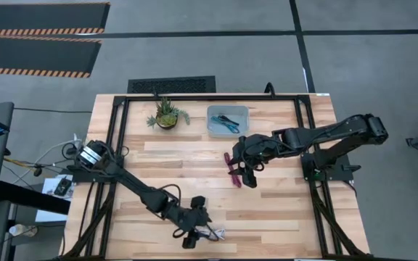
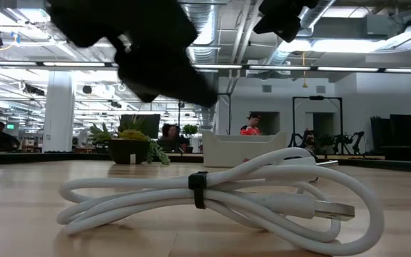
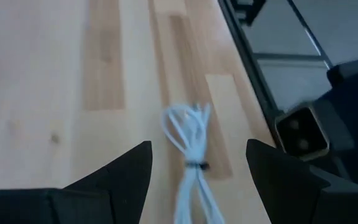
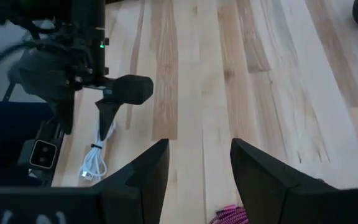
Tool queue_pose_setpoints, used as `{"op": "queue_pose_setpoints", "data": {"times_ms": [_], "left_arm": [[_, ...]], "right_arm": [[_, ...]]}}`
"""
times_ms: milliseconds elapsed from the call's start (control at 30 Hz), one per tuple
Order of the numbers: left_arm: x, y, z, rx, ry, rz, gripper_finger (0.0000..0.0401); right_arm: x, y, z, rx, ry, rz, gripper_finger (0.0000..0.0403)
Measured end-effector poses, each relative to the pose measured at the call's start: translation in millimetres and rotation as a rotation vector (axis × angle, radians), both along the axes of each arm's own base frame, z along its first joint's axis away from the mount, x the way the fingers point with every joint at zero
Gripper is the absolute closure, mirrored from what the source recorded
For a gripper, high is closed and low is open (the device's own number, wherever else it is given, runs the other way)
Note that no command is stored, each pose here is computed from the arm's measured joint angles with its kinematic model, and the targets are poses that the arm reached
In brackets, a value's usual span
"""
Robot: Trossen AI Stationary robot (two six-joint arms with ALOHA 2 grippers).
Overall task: Pick and place USB-C Cables
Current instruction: Put the white charger cable into the white bin
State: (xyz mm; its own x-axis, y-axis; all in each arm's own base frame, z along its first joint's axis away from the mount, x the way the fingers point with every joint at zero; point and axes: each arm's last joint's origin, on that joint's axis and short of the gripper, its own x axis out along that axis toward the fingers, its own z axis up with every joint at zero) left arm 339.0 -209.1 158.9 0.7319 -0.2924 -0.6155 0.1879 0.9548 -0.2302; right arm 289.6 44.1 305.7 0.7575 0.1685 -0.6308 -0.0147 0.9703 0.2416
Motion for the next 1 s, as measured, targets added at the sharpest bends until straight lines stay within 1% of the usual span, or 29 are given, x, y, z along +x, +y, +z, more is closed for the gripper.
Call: {"op": "queue_pose_setpoints", "data": {"times_ms": [67,200,267,300,333,400,467,533,667,800,1000], "left_arm": [[-4,-4,-5,0.000,0.027,-0.003,0.0152],[-4,-12,-6,-0.031,0.001,-0.002,0.0152],[-1,-16,-13,-0.057,-0.006,-0.004,0.0152],[-1,-17,-18,-0.058,0.012,-0.006,0.0152],[-1,-18,-25,-0.074,0.036,-0.015,0.0152],[3,-18,-32,-0.139,0.043,-0.043,0.0152],[7,-17,-33,-0.186,0.036,-0.068,0.0152],[10,-16,-30,-0.199,0.016,-0.068,0.0152],[6,-16,-34,-0.122,0.026,-0.026,0.0152],[-3,-13,-44,0.002,0.110,0.030,0.0152],[-10,-23,-44,0.040,0.087,0.059,0.0152]], "right_arm": [[0,1,0,0.012,0.002,-0.007,0.0208],[0,2,1,0.015,-0.005,-0.006,0.0208],[0,2,1,0.016,-0.008,-0.007,0.0207],[0,1,1,0.016,-0.008,-0.008,0.0207],[1,1,1,0.017,-0.011,-0.009,0.0207],[1,1,2,0.018,-0.021,-0.009,0.0207],[2,1,2,0.019,-0.025,-0.009,0.0208],[2,1,2,0.020,-0.029,-0.009,0.0209],[2,2,2,0.020,-0.028,-0.008,0.0211],[1,4,2,0.020,-0.027,0.000,0.0210],[1,8,2,0.047,-0.023,-0.011,0.0212]]}}
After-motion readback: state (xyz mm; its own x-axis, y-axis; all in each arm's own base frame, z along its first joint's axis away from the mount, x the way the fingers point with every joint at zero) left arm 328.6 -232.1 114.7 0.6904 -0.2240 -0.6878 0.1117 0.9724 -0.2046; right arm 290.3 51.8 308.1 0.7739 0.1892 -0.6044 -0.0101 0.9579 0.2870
